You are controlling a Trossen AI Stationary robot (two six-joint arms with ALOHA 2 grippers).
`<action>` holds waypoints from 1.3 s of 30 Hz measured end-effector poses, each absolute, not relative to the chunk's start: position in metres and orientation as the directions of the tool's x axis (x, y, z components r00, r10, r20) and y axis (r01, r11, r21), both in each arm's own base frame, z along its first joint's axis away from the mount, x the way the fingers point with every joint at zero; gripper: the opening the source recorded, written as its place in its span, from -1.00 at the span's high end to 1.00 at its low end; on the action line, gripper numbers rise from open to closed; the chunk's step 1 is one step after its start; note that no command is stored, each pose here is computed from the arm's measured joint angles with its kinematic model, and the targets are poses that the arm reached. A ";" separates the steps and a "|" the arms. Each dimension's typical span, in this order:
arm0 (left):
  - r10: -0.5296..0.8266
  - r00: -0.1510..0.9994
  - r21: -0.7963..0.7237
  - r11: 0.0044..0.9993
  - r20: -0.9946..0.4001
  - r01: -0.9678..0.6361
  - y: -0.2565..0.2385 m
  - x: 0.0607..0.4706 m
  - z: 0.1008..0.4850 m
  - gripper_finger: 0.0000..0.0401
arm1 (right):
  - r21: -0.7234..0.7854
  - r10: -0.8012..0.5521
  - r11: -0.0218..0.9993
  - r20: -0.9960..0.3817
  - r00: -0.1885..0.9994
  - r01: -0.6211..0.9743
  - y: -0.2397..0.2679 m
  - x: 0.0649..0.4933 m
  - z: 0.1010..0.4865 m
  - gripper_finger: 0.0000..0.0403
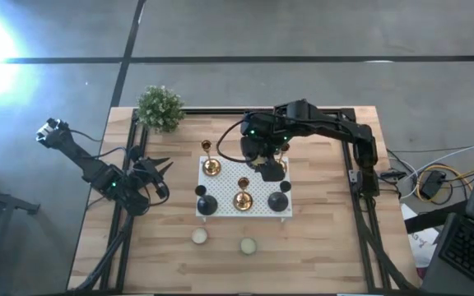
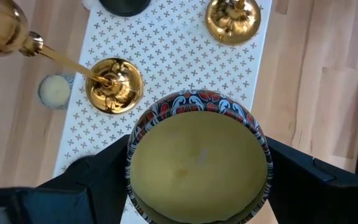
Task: Pick & Place candle stick holders
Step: Put the right scented candle on the shelf
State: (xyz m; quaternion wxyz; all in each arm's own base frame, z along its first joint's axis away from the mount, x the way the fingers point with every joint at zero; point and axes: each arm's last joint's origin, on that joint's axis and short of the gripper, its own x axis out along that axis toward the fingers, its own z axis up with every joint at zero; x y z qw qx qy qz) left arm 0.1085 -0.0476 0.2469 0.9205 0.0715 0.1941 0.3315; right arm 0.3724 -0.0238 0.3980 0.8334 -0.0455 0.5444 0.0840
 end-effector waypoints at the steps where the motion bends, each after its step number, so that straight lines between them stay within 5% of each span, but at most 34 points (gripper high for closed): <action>1: 0.638 0.705 0.260 0.770 -0.310 -0.583 -0.048 0.108 0.247 0.59 | 0.018 0.092 0.982 -0.918 0.385 -0.190 -0.023 0.373 0.397 -0.42; 39: 0.636 0.704 0.267 0.772 -0.315 -0.578 -0.047 0.108 0.247 0.59 | 0.034 0.087 0.978 -0.963 0.254 -0.205 -0.022 0.400 0.356 -0.42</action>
